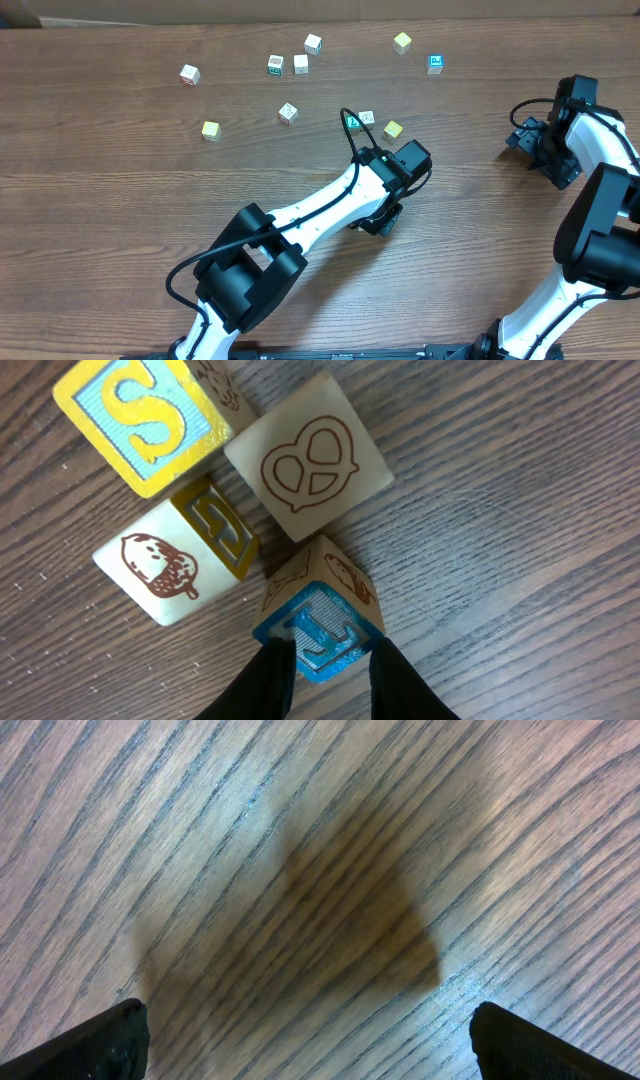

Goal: Form a circle

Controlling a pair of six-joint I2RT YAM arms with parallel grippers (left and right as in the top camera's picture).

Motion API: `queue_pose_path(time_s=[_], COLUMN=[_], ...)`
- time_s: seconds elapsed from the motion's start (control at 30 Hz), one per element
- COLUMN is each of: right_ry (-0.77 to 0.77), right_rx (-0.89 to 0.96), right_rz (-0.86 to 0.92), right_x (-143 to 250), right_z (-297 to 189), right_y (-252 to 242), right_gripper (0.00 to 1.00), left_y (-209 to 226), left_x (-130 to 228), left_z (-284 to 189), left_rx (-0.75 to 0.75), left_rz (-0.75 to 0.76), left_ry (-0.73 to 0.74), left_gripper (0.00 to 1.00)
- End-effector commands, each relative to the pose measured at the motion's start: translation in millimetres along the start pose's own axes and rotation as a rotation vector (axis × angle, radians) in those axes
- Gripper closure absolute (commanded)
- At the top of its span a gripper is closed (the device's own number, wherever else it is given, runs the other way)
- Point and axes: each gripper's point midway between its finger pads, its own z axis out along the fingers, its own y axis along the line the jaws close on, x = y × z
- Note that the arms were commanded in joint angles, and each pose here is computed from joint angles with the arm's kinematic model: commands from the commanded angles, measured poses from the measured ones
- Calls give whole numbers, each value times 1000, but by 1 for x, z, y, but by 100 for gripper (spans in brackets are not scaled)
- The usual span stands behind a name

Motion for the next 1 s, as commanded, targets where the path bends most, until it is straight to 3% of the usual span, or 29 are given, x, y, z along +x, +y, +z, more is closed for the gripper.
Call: queue_pose_path(time_s=[0.0,0.97], right_ry=[-25,-24], right_rx=[-11,-11], right_rz=[6,6], right_x=[-4,-4], right_z=[-9,-9], right_y=[1,1], right_gripper=[0,0], left_y=[1,3], left_x=[3,-16], left_z=[4,-2], left_rx=[4,-17], left_rz=[3,-1], left_ry=[20,-57], left_gripper=[76,71])
